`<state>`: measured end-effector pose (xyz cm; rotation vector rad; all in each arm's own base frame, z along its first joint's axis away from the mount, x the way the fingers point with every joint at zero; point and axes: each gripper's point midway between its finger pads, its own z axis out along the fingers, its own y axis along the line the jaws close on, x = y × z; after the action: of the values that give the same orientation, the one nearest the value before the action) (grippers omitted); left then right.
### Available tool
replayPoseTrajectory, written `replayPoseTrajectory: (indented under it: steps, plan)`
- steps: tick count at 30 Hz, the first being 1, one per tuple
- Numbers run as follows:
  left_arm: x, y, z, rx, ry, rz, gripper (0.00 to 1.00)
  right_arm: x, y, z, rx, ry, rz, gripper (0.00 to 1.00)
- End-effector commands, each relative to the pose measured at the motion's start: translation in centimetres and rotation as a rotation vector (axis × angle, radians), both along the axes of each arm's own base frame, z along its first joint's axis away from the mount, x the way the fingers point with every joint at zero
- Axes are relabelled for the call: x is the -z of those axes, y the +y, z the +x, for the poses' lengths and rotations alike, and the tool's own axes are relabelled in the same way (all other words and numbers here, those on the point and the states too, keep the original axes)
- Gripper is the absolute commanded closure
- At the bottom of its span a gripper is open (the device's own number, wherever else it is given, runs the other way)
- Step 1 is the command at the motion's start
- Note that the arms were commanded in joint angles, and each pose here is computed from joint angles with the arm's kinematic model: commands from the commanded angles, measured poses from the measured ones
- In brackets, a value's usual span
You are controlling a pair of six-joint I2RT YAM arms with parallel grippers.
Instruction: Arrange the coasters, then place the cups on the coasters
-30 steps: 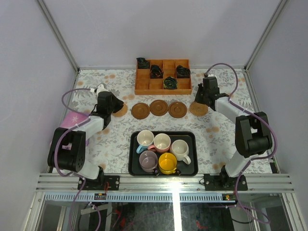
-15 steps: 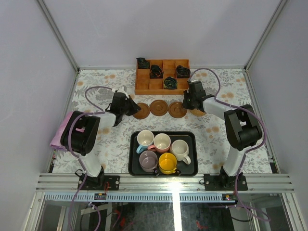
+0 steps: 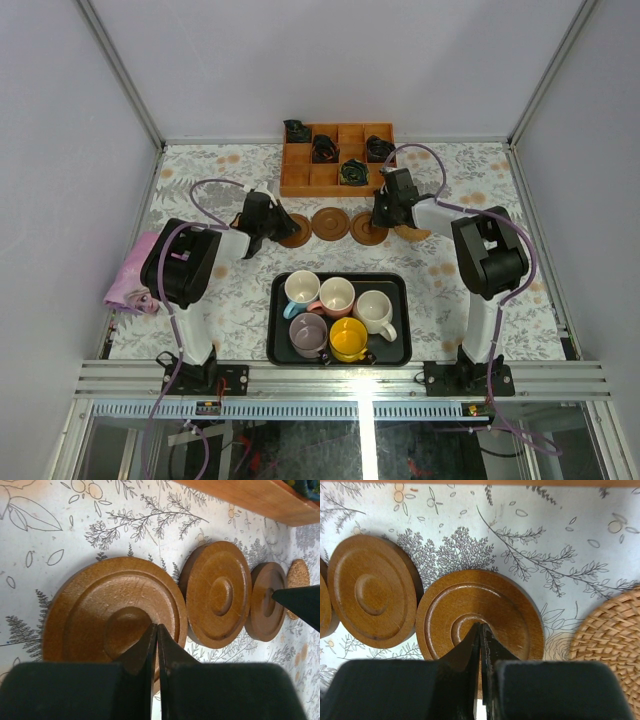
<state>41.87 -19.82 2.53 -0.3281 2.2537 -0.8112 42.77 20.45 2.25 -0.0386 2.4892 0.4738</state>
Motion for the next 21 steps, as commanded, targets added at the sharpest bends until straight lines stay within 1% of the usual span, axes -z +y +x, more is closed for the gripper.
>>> replayPoseTrajectory:
  steps: [1, 7, 11, 21]
  plan:
    - [-0.9, -0.1, 1.1, -0.012, -0.037, 0.004, 1.00, -0.8, 1.5, 0.0, -0.038, -0.020, 0.026, 0.99]
    - [-0.4, 1.5, 0.9, -0.073, -0.019, 0.070, 1.00, 0.2, 0.2, -1.4, -0.003, 0.010, -0.015, 0.99]
    - [-0.3, 2.6, 0.9, -0.110, -0.016, 0.113, 1.00, -0.2, -0.5, -1.9, 0.017, 0.004, -0.036, 0.99]
    - [-1.1, 3.8, 1.1, -0.143, -0.035, 0.153, 1.00, -1.8, -0.9, -1.4, 0.035, -0.033, -0.044, 1.00]
